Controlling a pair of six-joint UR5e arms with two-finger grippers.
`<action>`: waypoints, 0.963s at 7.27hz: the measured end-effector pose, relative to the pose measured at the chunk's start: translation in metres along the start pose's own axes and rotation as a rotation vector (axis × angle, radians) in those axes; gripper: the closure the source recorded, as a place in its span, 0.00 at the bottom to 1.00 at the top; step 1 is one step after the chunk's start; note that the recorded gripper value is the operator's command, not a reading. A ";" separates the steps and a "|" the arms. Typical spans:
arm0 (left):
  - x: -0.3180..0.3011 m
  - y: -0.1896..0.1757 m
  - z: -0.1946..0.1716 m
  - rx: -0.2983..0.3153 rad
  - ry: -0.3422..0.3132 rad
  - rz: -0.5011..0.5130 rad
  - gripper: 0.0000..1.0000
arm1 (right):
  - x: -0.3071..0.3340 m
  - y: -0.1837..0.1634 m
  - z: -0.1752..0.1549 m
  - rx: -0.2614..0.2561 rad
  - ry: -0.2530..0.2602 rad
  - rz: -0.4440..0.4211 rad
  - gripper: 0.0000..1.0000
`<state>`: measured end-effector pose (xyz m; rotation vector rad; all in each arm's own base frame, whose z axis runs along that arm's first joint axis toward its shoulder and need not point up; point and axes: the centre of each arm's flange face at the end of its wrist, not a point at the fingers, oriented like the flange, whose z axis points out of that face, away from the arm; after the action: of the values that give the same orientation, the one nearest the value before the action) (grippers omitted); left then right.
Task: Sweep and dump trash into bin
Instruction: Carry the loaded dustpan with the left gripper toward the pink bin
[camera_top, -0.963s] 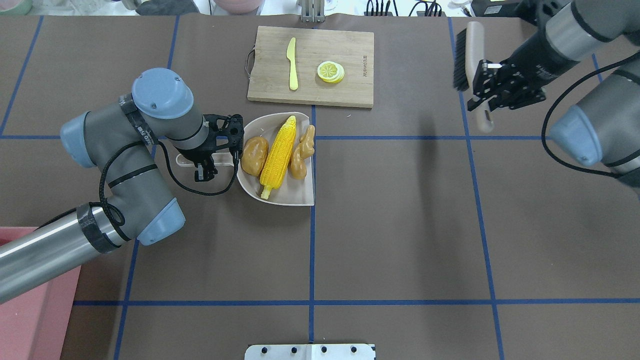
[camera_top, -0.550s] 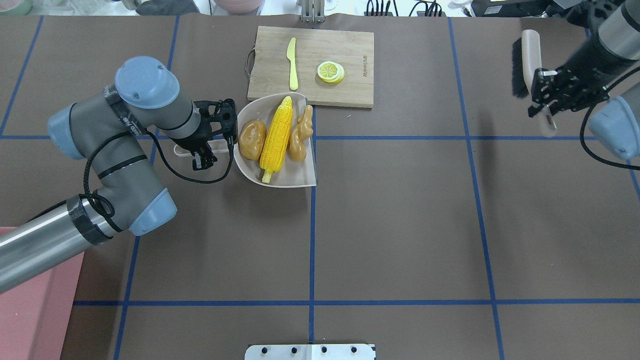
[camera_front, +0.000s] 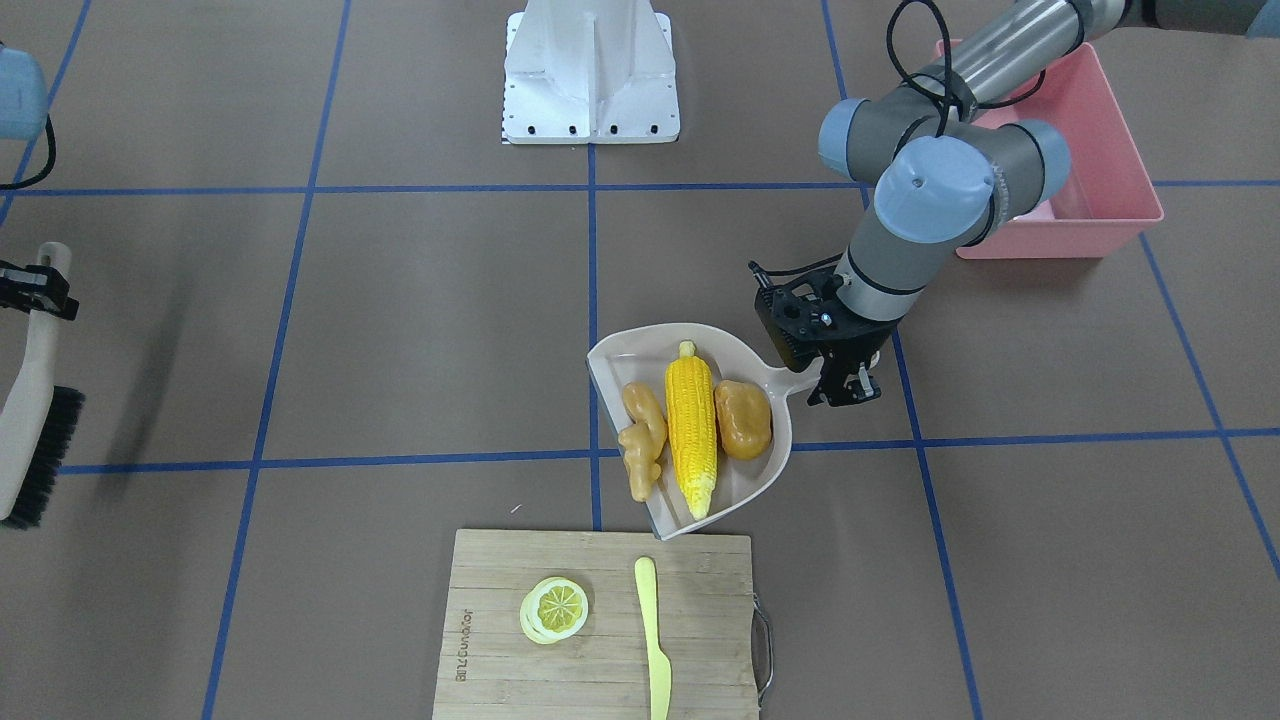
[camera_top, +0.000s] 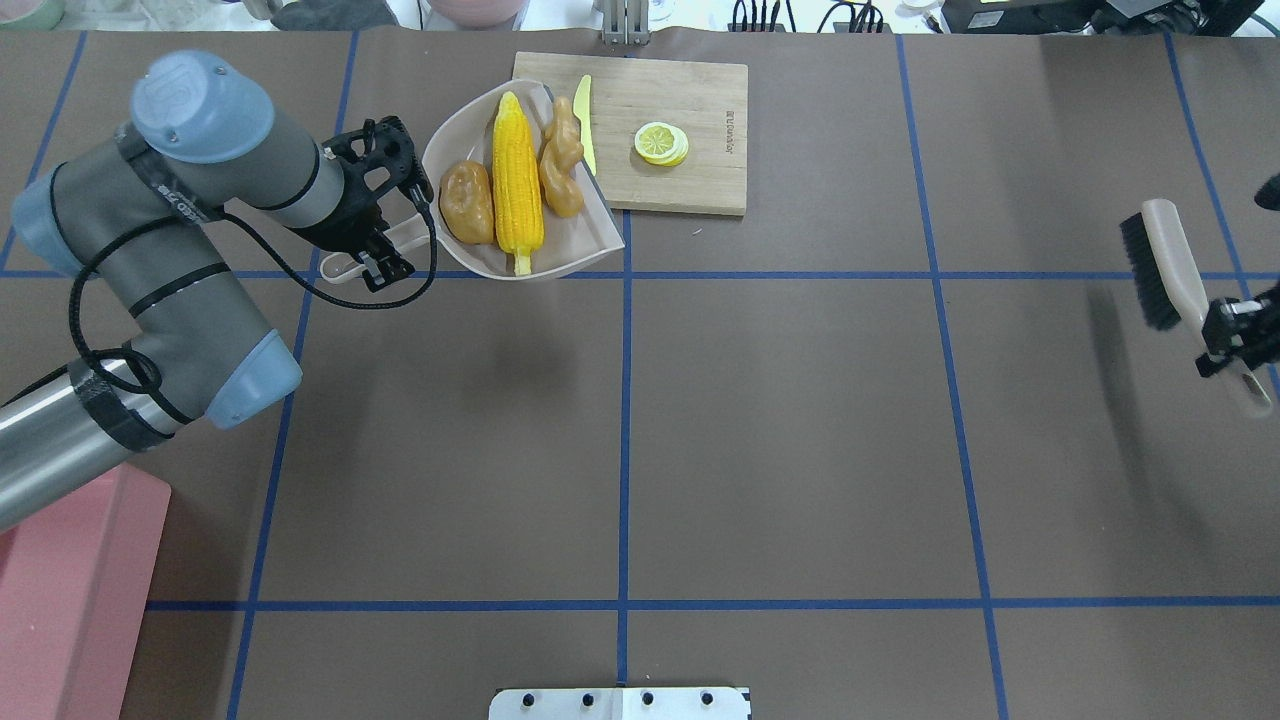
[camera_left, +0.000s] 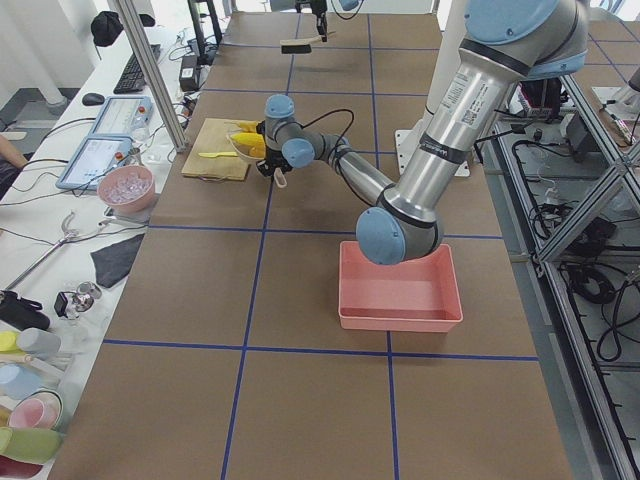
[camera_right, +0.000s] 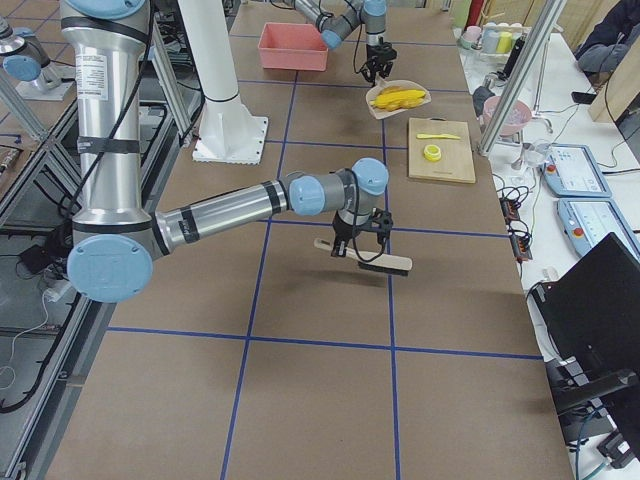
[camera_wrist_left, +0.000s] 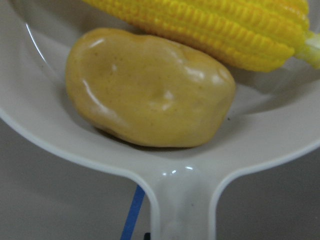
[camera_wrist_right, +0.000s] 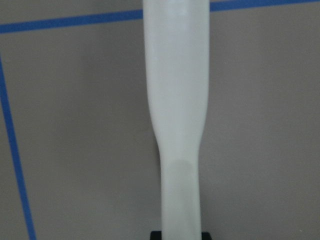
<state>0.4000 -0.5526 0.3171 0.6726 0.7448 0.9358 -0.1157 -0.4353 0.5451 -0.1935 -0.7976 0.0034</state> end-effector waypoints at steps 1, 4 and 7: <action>-0.010 0.010 -0.008 0.025 -0.007 -0.057 1.00 | 0.027 0.024 0.012 0.017 -0.006 -0.029 1.00; -0.042 0.056 -0.053 0.063 -0.047 -0.155 1.00 | 0.057 0.059 0.027 0.038 -0.031 -0.071 1.00; -0.064 0.083 -0.094 0.091 -0.064 -0.263 1.00 | 0.070 0.079 0.044 0.007 -0.040 -0.069 0.77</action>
<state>0.2616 -0.5557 0.3450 0.6627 0.8006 0.6408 -0.0928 -0.3444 0.6112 -0.1597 -0.8441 -0.0554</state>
